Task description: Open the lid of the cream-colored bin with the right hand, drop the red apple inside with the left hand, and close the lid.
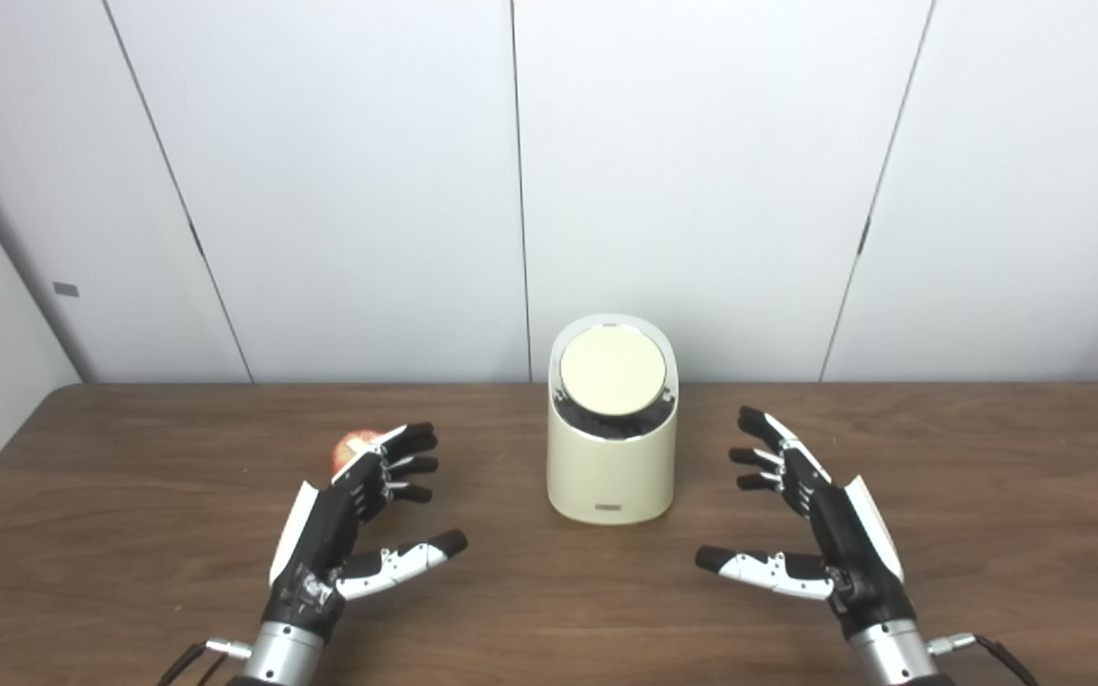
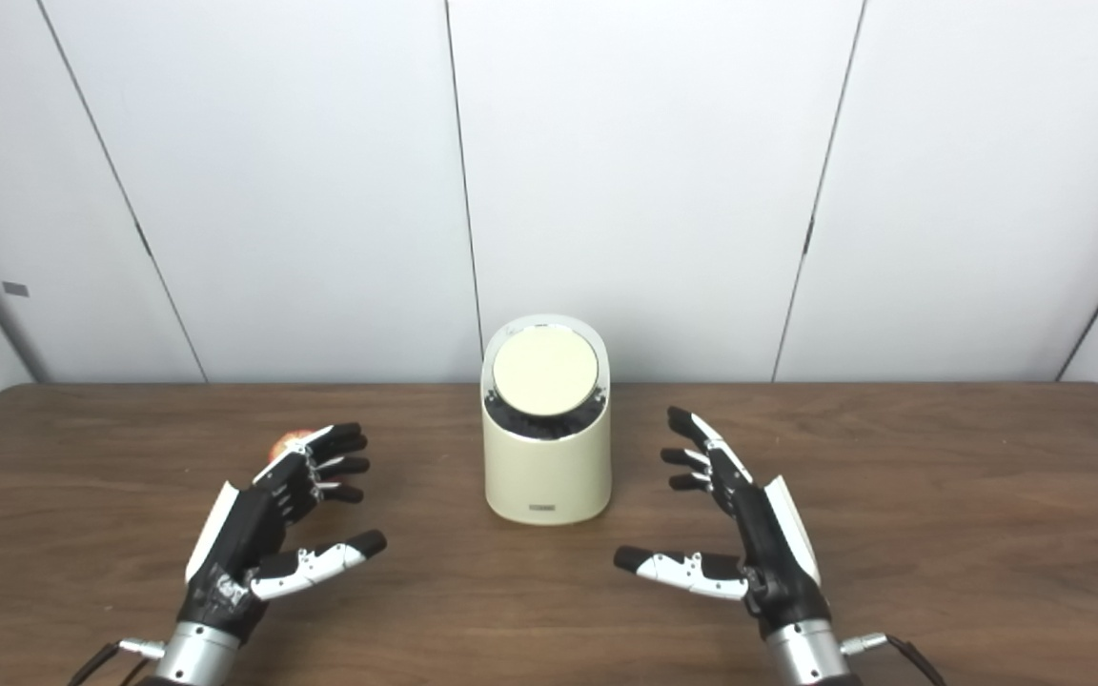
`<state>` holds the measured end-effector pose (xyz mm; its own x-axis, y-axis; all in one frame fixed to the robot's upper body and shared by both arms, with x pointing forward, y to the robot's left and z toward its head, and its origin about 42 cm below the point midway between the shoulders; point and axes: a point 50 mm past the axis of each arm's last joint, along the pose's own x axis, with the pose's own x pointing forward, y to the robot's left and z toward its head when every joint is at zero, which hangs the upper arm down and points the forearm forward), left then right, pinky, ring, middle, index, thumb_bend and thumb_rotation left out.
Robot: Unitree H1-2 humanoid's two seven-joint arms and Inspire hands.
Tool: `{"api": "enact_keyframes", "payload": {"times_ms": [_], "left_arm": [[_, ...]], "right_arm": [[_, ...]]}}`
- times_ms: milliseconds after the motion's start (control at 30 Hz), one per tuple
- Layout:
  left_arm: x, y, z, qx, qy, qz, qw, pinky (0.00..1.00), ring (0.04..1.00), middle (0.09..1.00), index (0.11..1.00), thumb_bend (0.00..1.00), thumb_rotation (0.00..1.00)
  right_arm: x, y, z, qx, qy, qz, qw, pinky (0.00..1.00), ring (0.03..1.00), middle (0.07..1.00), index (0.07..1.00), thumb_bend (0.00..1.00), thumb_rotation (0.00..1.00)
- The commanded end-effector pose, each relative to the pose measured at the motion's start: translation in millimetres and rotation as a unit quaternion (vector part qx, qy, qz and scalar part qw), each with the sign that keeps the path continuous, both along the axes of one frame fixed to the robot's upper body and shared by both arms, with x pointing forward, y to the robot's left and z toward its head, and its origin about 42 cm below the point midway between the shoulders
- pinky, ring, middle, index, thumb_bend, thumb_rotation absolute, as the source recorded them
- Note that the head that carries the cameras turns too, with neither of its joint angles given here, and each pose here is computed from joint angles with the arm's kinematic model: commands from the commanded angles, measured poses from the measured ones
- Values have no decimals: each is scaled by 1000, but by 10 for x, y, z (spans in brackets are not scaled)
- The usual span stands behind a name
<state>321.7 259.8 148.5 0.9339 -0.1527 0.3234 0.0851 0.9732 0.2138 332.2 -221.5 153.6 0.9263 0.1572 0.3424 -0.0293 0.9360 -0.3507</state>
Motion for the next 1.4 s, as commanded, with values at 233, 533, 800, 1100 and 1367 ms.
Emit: {"api": "enact_keyframes", "payload": {"times_ms": [233,533,800,1100,1367], "left_arm": [[61,-11,206,-5,-46,-11,999,677,789,846,878,805,125],[57,-31,198,-7,-45,-11,999,647,762,832,881,776,93],[92,-46,167,-5,-41,-13,999,644,757,818,876,781,100],[156,-90,130,-1,-39,-9,999,644,754,818,871,787,110],[174,-102,118,-2,-39,-11,999,640,749,817,871,793,123]], "right_arm": [[54,7,202,3,-44,-1,999,688,797,896,890,822,293],[53,15,231,-7,-47,-14,999,677,790,893,888,817,298],[216,138,448,-20,-52,-57,997,741,841,903,918,824,467],[693,353,1145,-77,-59,-54,994,868,945,989,996,868,485],[930,549,1577,-110,-45,-51,992,782,948,992,1000,931,483]]}}
